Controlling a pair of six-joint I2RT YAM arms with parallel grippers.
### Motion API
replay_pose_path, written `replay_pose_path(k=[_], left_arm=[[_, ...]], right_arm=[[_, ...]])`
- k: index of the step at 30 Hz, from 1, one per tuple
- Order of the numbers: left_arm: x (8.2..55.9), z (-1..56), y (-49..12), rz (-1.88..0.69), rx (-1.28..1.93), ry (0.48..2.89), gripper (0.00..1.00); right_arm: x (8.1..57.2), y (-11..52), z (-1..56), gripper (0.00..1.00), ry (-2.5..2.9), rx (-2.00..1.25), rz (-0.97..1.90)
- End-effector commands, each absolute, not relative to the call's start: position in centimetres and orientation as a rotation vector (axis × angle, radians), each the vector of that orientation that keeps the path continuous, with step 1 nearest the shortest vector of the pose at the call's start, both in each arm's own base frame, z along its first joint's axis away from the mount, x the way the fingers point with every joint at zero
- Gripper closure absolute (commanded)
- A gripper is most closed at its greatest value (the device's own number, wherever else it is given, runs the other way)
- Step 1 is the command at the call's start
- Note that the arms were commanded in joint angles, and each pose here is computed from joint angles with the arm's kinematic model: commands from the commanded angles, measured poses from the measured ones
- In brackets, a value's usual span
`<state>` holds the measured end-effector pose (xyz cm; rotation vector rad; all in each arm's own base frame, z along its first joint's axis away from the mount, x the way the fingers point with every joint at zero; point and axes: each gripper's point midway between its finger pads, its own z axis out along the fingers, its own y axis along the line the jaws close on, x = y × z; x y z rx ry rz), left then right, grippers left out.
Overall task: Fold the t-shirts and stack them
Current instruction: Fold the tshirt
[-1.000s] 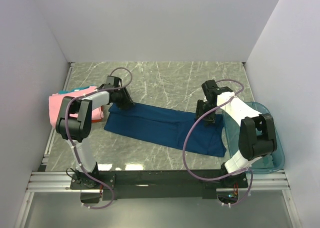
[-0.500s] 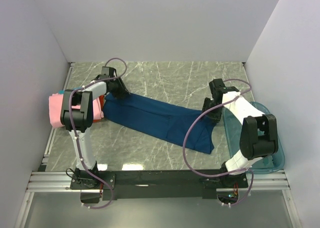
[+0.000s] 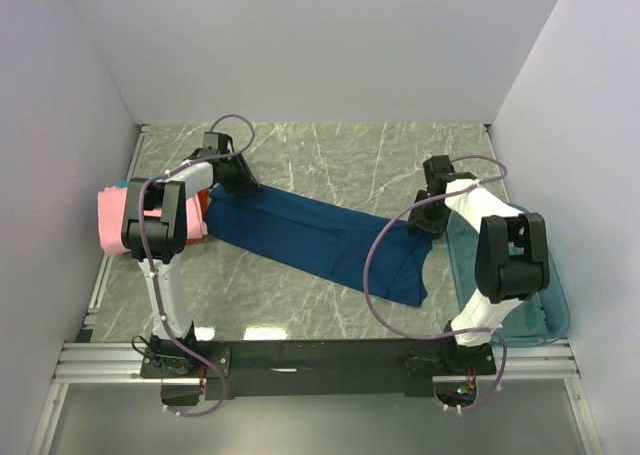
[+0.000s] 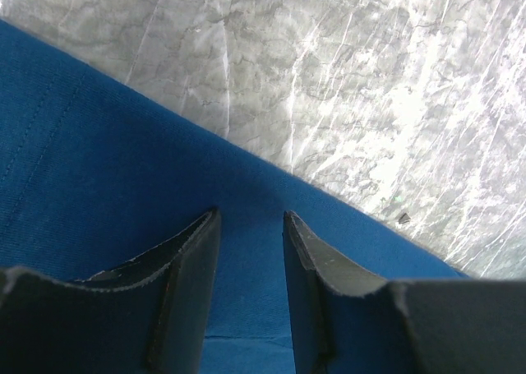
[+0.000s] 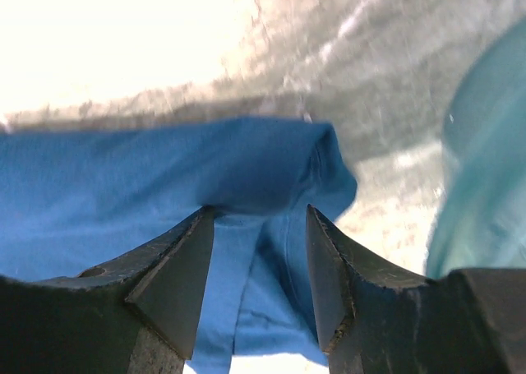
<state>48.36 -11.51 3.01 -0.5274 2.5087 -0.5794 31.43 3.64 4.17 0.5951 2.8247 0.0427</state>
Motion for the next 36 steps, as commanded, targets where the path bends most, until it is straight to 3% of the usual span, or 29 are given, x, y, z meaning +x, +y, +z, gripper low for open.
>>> replay_pose_path(k=[1, 8, 16, 31, 34, 36], left_arm=[[46.7, -0.3, -9.3, -0.443, -0.553, 2.601, 0.56], [46.7, -0.2, -9.3, -0.442, -0.543, 2.604, 0.56], [46.4, -0.7, -9.1, -0.425, -0.556, 2.611, 0.56], [46.7, -0.3, -8.9, -0.421, -0.577, 2.591, 0.56], [46.9, 0.2, -9.2, -0.441, -0.561, 2.578, 0.54], [47.0, 0.7, -9.6, -0.469, -0.544, 2.571, 0.52]], right_arm=[[34.5, 3.2, 5.0, 0.45, 2.726, 0.609, 0.037], [35.3, 3.1, 3.7, 0.57, 2.729, 0.615, 0.020], [34.5, 2.3, 3.1, 0.93, 2.774, 0.625, -0.061], [32.1, 1.1, 2.7, 0.96, 2.847, 0.652, -0.187], [32.4, 1.2, 2.9, 0.95, 2.839, 0.652, -0.182], [32.6, 1.1, 3.4, 0.89, 2.831, 0.651, -0.181]])
